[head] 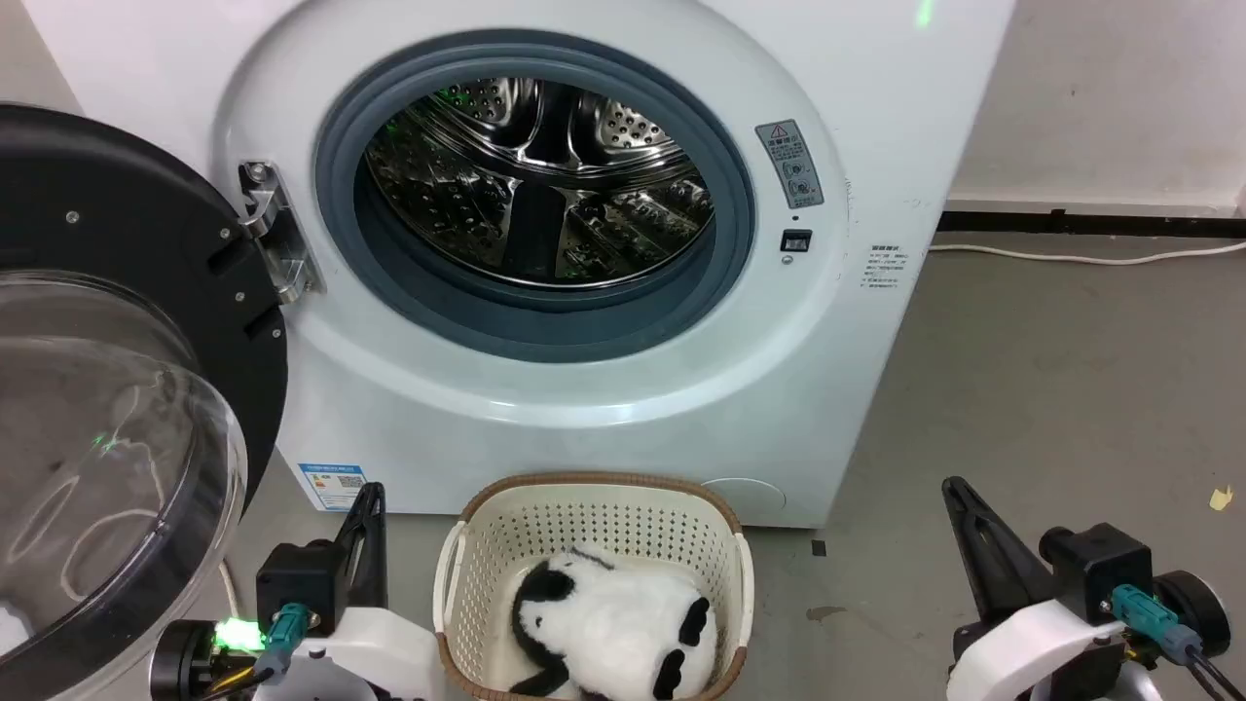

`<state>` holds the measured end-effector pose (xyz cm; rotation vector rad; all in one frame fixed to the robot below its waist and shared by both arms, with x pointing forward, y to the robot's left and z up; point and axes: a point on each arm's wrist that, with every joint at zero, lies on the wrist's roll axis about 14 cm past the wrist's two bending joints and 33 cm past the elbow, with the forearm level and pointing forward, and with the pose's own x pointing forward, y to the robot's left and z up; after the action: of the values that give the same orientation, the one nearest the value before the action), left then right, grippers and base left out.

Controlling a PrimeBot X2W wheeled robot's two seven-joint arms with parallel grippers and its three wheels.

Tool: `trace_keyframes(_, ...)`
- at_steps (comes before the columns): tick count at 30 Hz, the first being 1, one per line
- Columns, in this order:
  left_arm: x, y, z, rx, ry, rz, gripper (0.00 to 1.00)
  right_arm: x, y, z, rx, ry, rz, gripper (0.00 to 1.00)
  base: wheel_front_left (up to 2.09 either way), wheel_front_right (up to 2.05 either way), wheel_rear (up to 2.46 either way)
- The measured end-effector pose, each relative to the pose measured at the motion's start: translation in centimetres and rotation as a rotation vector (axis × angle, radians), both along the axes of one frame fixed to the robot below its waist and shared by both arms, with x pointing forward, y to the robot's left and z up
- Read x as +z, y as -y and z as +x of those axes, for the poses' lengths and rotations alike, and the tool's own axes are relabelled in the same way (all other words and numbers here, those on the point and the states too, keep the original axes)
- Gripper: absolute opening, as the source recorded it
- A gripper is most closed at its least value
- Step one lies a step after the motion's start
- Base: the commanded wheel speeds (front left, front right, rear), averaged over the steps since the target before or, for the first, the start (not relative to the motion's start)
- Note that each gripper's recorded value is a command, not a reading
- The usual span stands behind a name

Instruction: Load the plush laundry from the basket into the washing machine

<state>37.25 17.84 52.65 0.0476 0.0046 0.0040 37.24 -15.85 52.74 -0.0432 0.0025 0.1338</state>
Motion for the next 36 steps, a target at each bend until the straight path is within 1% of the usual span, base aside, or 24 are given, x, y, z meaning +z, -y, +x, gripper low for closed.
trace_keyframes(21,0.00,-0.01,0.00,0.000,0.000,0.000,0.00,0.00,-0.02,0.00,0.001,0.000,0.000,0.00,0.00,0.00,0.00)
trace_keyframes(22,-0.01,0.00,0.00,0.000,0.000,0.000,1.00,-0.01,-0.02,0.00,0.001,0.000,0.000,1.00,0.00,0.00,0.00)
trace_keyframes(36,0.07,0.55,0.08,-0.015,0.008,0.000,1.00,0.13,0.14,-0.08,-0.004,0.010,0.013,1.00,0.00,0.00,0.00)
